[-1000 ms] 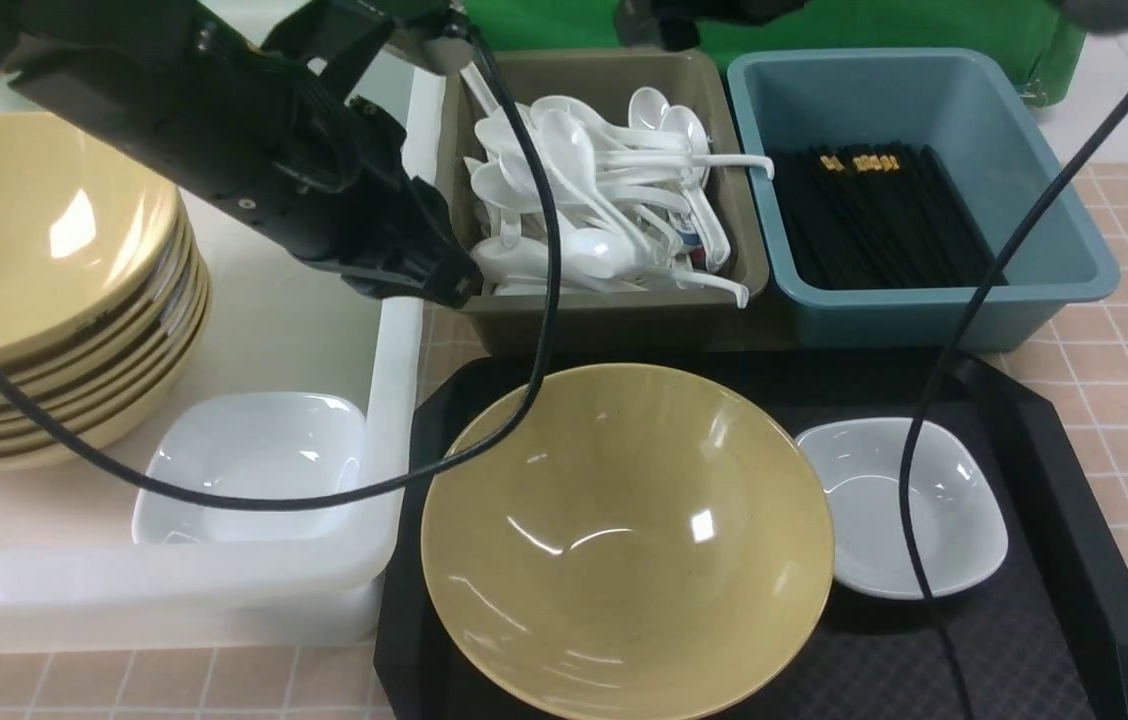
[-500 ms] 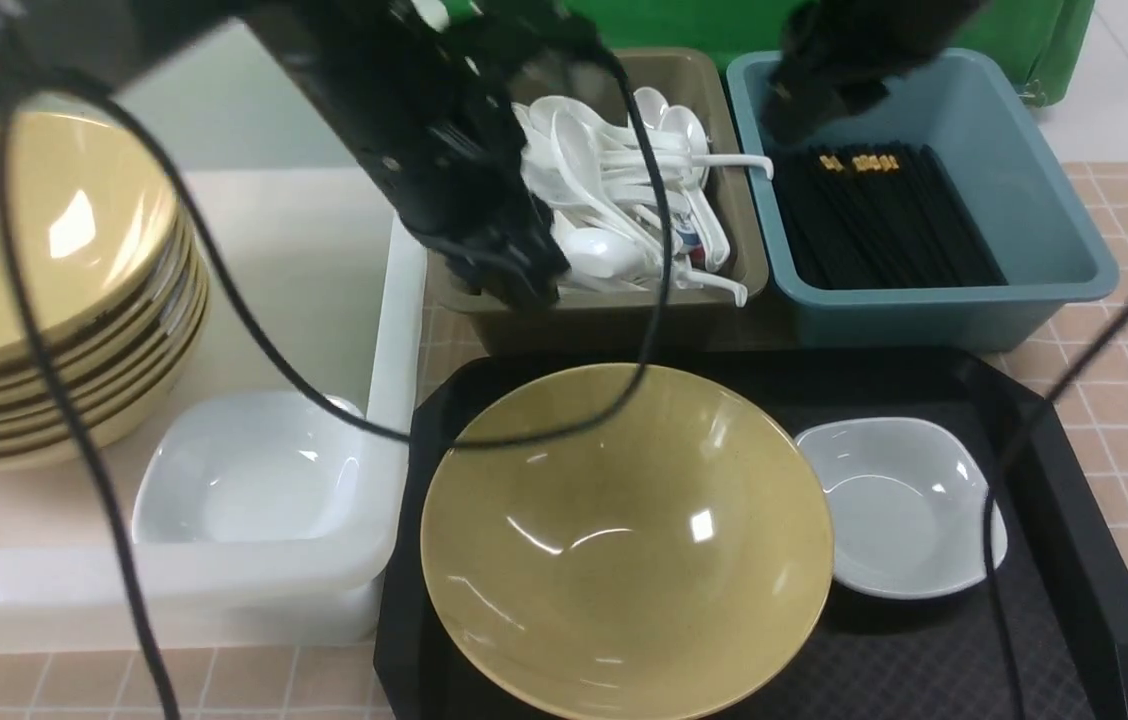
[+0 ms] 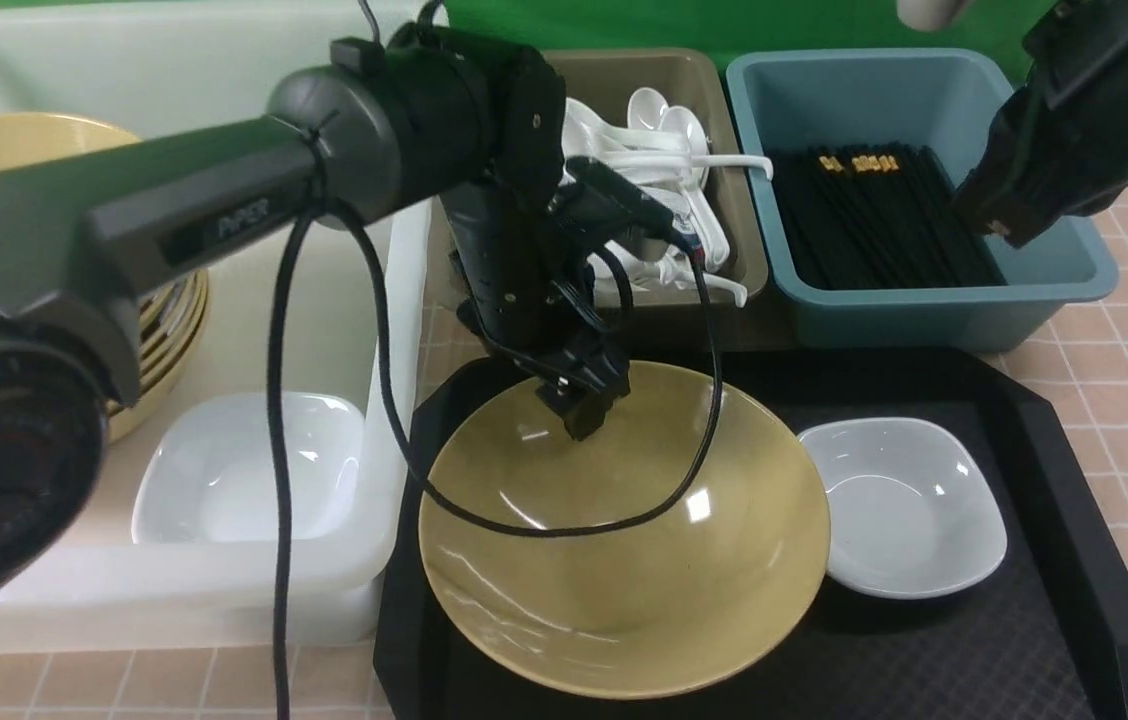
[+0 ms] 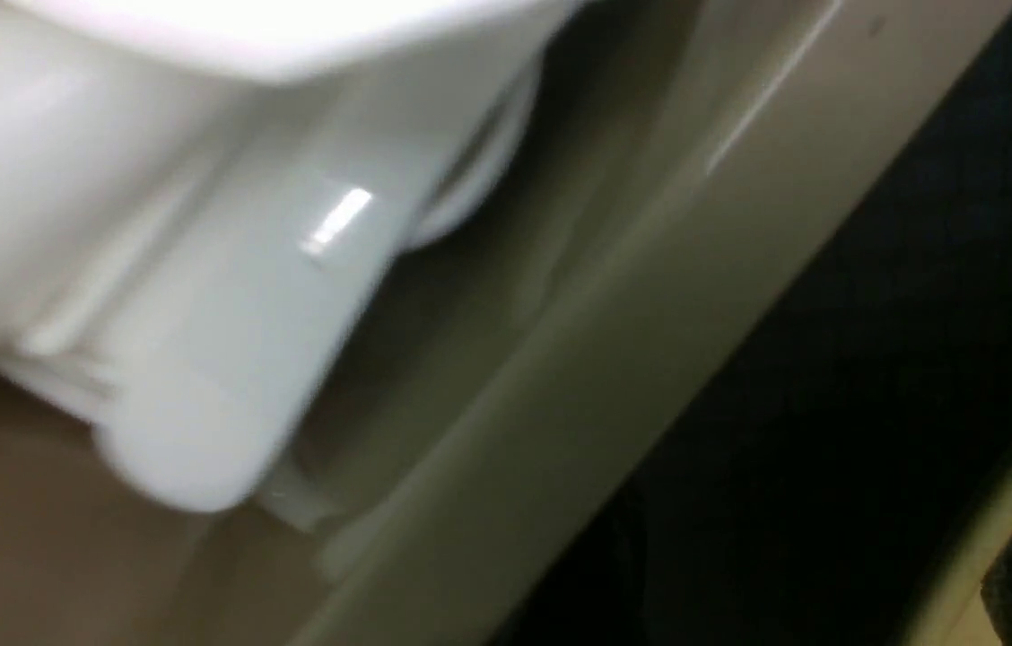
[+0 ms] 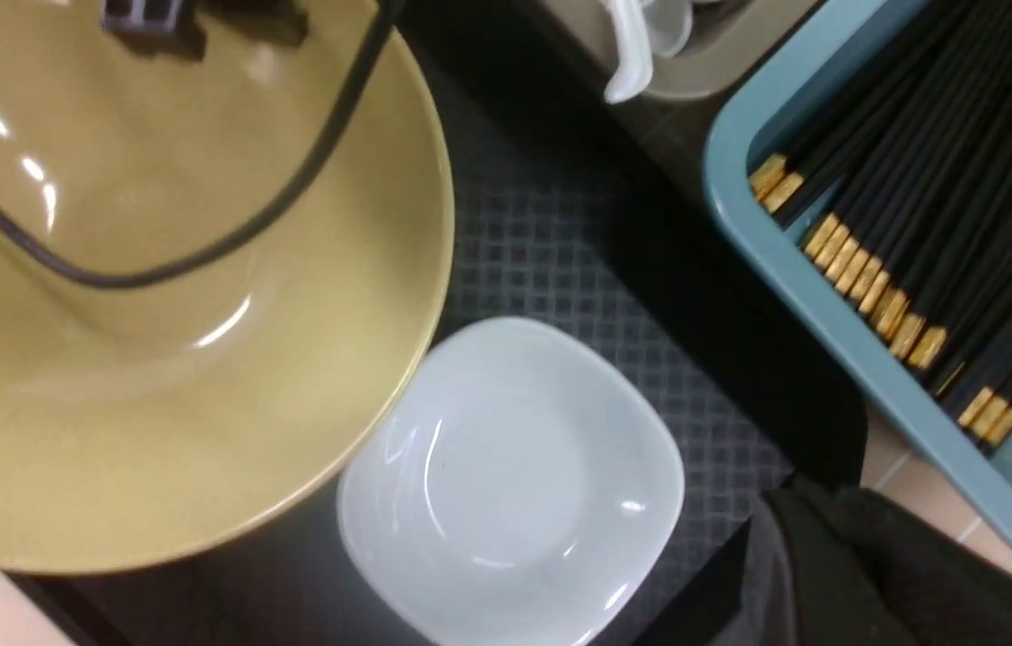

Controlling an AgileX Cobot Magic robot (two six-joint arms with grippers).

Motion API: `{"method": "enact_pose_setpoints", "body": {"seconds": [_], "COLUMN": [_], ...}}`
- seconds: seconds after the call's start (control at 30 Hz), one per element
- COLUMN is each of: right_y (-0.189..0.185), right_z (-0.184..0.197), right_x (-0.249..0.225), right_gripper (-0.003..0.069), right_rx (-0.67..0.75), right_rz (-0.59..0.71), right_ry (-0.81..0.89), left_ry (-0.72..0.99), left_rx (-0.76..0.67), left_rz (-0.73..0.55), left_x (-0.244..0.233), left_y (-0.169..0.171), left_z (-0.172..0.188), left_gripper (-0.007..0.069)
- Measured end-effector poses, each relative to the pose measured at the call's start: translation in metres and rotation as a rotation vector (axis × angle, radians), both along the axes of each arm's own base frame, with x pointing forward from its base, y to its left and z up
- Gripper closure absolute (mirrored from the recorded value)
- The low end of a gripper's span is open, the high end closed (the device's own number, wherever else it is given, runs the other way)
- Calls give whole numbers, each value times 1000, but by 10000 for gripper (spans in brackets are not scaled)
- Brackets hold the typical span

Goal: On brown table put chopsticks spoon bowls plates into blue grey white boxes.
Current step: 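Grasp the large bowl on the tray by its rim, then place the tan bowl onto the bowl stack in the left bin with the left gripper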

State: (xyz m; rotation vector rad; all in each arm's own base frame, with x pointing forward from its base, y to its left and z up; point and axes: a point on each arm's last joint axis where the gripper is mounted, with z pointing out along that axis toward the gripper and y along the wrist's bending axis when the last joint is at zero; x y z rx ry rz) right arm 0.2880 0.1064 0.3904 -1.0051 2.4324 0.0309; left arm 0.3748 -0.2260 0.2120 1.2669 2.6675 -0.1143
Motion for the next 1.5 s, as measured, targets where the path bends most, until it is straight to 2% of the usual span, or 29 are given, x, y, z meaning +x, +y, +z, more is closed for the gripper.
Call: {"method": "enact_pose_setpoints", "body": {"seconds": [0.17,0.23,0.27,0.3,0.43,0.6,0.7,0.73,0.77,0.9,1.03,1.07,1.1,1.13,1.23,1.37,1.5], "right_y": [0,0,0,0,3,14,39,58,69,110,120,120,120,119,119,119,119], "right_z": [-1,-1,-1,-1,0,4,13,20,24,40,49,49,49,49,49,49,49], "right_x": [1,1,1,1,3,1,-7,-15,-20,-48,-56,-56,-56,-55,-55,-55,-55], "right_gripper": [573,573,573,573,573,573,573,572,572,572,572,572,572,571,570,568,565], "right_rx": [2,2,2,3,29,89,120,136,149,189,195,194,194,188,186,186,186], "right_rz": [-1,-1,-1,-1,2,73,198,281,326,509,552,551,551,550,549,549,549], "right_ry": [-6,-6,-6,-8,-30,-47,-108,-154,-181,-284,-327,-332,-332,-337,-338,-340,-340], "left_ry": [81,110,116,131,95,-43,-114,-147,-158,-253,-422,-468,-474,-538,-617,-628,-553], "left_rx": [-28,-29,-32,-60,-95,-150,-226,-288,-310,-436,-517,-530,-532,-546,-575,-565,-538], "left_rz": [16,7,7,24,32,69,131,176,204,401,693,777,793,911,1086,1177,1179], "left_x": [-5,-8,-9,-11,-16,-22,-28,-35,-36,-52,-81,-90,-90,-106,-130,-139,-131], "left_y": [-4,-4,-4,-6,-3,19,47,65,75,142,224,244,248,277,315,343,353], "left_z": [-7,-3,-2,5,33,85,124,145,151,183,206,209,210,214,214,203,179], "left_gripper": [347,456,477,534,606,617,617,617,617,618,618,618,618,618,618,618,617]}}
